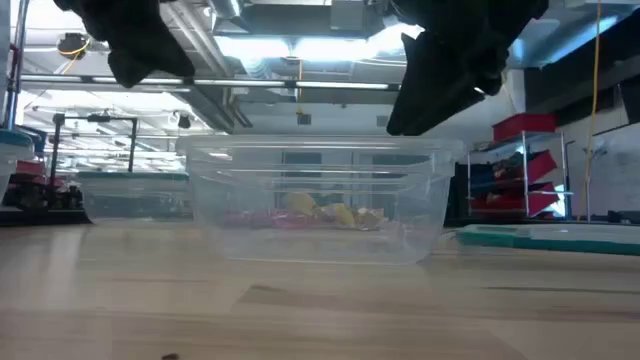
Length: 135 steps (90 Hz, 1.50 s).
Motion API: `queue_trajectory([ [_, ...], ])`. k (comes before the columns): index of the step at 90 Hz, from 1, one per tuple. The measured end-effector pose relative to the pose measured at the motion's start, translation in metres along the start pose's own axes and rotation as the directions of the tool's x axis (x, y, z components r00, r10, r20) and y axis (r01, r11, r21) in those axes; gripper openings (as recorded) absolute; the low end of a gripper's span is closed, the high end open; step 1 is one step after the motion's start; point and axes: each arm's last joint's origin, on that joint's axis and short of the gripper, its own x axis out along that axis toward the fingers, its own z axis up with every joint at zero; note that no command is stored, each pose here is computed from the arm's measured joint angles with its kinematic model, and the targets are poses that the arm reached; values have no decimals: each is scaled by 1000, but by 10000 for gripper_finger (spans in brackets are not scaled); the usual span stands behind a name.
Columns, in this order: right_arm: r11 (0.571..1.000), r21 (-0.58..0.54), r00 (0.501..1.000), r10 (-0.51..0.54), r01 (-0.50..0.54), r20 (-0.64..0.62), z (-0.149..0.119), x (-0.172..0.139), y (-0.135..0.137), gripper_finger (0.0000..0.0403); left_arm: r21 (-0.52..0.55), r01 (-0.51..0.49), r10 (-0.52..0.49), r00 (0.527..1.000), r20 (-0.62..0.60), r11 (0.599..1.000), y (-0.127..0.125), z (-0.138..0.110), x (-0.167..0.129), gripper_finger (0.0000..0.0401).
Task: Sort candy
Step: Put the yellow candy into the right transparent bin
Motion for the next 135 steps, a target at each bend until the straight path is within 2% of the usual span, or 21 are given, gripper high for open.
queue_trajectory([
  [35, 995, 45, 990, 82, -88, 117, 11, -2, 11, 198, 2, -2, 2, 1000, -3, 1000, 0, 0, 0, 0],
  [51, 995, 2, 981, 100, -102, 166, 15, -3, 15, 198, 2, -2, 2, 1000, -3, 1000, 0, 0, 0, 0],
  [63, 984, 69, 943, 137, -165, 305, 28, -7, 24, 198, 2, -2, 2, 1000, -3, 1000, 0, 0, 0, 0],
  [73, 980, 54, 904, 156, -192, 399, 44, -8, 25, 198, 2, -2, 2, 1000, -3, 1000, 0, 0, 0, 0],
  [87, 982, 71, 931, 142, -175, 337, 66, 20, -3, 198, 2, -2, 2, 1000, -3, 1000, 0, 0, 0, 0],
  [95, 972, 79, 947, 195, -222, 256, 78, 38, -23, 198, 1, -1, 1, 1000, -3, 1000, 0, 0, 0, 0],
  [102, 967, 40, 948, 237, -251, 213, 88, 51, -40, 198, 1, -1, 1, 1000, -3, 1000, 0, 0, 0, 0],
  [112, 979, -28, 956, 204, -203, 213, 104, 65, -68, 198, 1, -2, 2, 1000, -3, 1000, 0, 0, 0, 0],
  [122, 990, -17, 969, 140, -140, 206, 114, 77, -94, 198, 1, -2, 2, 1000, -3, 1000, 0, 0, 0, 0],
  [135, 975, -8, 951, 219, -223, 216, 122, 78, -102, 198, 2, -2, 2, 1000, -3, 1000, 0, 0, 0, 0],
])
